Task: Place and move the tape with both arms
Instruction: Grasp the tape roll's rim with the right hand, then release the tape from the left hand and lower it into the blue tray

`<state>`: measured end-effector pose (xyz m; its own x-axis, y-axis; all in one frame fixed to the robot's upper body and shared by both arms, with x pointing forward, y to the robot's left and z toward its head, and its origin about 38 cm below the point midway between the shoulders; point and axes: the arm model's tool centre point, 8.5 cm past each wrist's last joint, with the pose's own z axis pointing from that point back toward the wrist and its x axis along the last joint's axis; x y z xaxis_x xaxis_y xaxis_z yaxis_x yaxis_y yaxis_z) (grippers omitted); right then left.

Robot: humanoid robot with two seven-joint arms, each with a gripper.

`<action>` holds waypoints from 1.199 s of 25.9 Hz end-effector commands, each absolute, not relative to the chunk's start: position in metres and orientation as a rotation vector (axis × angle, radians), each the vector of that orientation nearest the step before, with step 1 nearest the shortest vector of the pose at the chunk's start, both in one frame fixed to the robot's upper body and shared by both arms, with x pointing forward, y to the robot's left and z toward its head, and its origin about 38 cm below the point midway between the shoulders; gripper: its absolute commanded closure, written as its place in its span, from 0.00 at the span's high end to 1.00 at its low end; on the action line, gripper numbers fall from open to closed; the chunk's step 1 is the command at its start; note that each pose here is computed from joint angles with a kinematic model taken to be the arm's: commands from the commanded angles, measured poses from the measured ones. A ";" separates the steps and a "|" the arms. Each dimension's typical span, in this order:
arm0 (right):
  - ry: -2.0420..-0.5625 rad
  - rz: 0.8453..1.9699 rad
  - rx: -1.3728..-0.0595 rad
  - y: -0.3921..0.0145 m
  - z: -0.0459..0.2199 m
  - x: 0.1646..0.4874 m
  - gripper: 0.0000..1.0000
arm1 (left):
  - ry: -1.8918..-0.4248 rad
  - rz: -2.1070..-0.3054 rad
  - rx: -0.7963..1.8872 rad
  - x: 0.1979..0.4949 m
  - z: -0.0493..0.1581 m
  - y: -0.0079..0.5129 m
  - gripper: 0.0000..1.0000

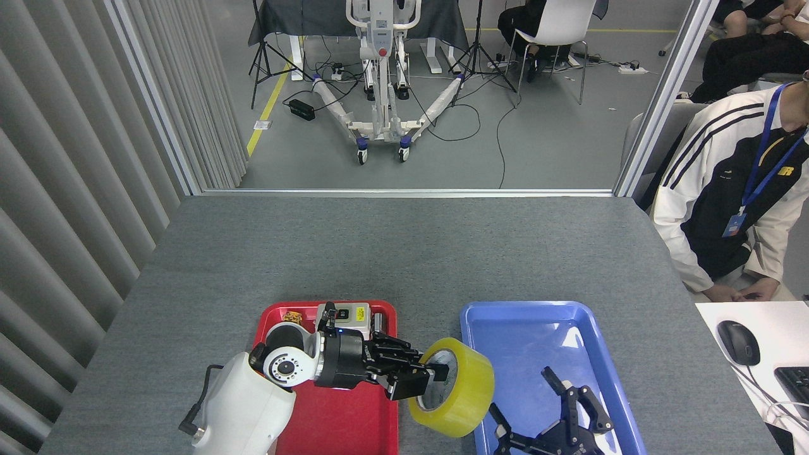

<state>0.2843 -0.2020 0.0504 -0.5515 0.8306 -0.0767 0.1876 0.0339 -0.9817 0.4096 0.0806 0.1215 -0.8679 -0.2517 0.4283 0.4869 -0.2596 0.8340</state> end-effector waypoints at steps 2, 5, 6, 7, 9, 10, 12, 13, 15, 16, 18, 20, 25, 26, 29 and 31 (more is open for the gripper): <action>-1.990 1.704 -0.816 -0.191 0.059 0.258 1.00 | -1.557 -2.108 -0.314 0.412 0.117 0.082 0.00; -2.010 1.702 -0.806 -0.184 0.061 0.254 1.00 | -1.562 -2.104 -0.315 0.413 0.117 0.082 0.00; -2.005 1.707 -0.800 -0.182 0.060 0.252 1.00 | -1.563 -2.104 -0.316 0.413 0.117 0.081 0.00; -2.002 1.711 -0.788 -0.180 0.058 0.250 1.00 | -1.563 -2.104 -0.316 0.413 0.117 0.081 0.00; -2.005 1.716 -0.777 -0.175 0.057 0.250 1.00 | -1.565 -2.106 -0.320 0.411 0.117 0.079 0.00; -2.009 1.707 -0.774 -0.173 0.057 0.250 1.00 | -1.566 -2.104 -0.323 0.411 0.117 0.078 0.00; -2.021 1.688 -0.763 -0.167 0.057 0.250 0.96 | -1.566 -2.109 -0.328 0.410 0.116 0.076 0.00; -2.025 1.685 -0.762 -0.165 0.057 0.250 0.84 | -1.568 -2.109 -0.329 0.408 0.116 0.075 0.00; -2.028 1.686 -0.759 -0.164 0.057 0.250 0.54 | -1.579 -2.107 -0.349 0.402 0.113 0.069 0.00; -2.027 1.686 -0.759 -0.164 0.057 0.250 0.42 | -1.586 -2.104 -0.355 0.399 0.113 0.067 0.00; -2.025 1.688 -0.759 -0.164 0.056 0.251 0.29 | -1.586 -2.103 -0.363 0.397 0.111 0.065 0.00; -2.023 1.690 -0.758 -0.165 0.056 0.251 0.15 | -1.589 -2.102 -0.369 0.396 0.111 0.063 0.00; -2.016 1.689 -0.755 -0.166 0.055 0.249 0.00 | -1.587 -2.101 -0.371 0.396 0.110 0.062 0.00; -2.012 1.684 -0.760 -0.168 0.054 0.249 0.00 | -1.584 -2.099 -0.376 0.396 0.109 0.062 0.14; -2.009 1.673 -0.768 -0.170 0.055 0.250 0.00 | -1.616 -2.073 -0.354 0.400 0.115 0.065 0.64; -2.001 1.664 -0.784 -0.175 0.056 0.251 0.00 | -1.708 -1.989 -0.295 0.409 0.129 0.071 0.94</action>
